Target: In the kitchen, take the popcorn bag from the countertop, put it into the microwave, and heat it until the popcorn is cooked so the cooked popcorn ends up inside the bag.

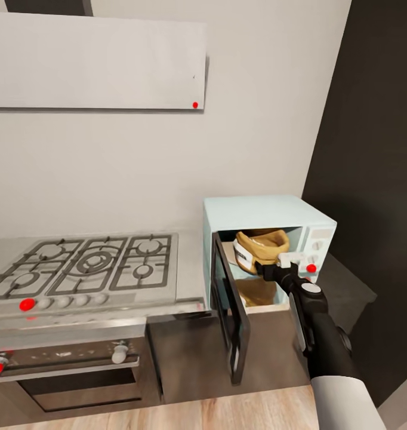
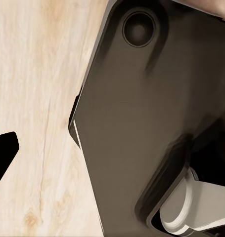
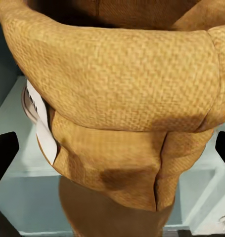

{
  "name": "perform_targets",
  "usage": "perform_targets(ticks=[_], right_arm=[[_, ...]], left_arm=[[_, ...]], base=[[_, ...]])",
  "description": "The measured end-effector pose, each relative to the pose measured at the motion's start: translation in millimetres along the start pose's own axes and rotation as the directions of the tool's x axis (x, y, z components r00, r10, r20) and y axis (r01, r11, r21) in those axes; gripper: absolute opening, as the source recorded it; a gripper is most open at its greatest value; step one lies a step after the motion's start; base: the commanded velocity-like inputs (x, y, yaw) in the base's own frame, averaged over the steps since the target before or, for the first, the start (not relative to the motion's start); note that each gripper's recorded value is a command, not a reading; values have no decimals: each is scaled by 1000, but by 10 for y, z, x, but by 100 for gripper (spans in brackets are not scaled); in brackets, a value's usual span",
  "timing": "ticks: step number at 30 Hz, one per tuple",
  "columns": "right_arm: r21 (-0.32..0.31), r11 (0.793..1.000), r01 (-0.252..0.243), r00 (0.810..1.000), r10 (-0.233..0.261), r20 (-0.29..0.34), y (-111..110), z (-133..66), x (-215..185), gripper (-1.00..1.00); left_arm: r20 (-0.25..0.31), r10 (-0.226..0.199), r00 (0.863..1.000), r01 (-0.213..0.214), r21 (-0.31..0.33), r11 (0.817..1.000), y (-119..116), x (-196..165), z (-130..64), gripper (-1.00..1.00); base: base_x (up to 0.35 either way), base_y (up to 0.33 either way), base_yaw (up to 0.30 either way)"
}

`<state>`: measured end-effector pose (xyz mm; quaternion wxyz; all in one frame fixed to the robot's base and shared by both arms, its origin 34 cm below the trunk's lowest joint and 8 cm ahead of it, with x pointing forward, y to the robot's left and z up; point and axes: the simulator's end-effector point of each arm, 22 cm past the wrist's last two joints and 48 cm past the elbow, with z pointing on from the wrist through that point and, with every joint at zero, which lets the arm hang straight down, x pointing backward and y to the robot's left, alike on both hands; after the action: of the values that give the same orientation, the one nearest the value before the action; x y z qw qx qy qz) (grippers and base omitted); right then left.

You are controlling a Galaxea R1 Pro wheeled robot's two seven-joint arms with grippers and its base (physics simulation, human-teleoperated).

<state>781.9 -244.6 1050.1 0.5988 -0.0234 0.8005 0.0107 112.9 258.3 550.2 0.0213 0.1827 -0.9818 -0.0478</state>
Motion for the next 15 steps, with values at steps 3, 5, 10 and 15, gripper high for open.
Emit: perform_targets(ticks=[3,5,10,15], right_arm=[[2,1000,3,1000,-3,0,-12,-1,0,100],[2,1000,3,1000,-3,0,-13,-1,0,100],[-2,1000,-1,1000,1,0,16,0,-1,100],[-8,1000,-6,1000,6,1,45,1,-4,100]], left_arm=[[0,0,1000,0,0,1000,0,0,0,100],[0,0,1000,0,0,1000,0,0,0,100],[0,0,1000,0,0,1000,0,0,0,100],[0,0,1000,0,0,1000,0,0,0,100]], base=[[170,0,0],[171,0,0],[170,0,0],[163,0,0]])
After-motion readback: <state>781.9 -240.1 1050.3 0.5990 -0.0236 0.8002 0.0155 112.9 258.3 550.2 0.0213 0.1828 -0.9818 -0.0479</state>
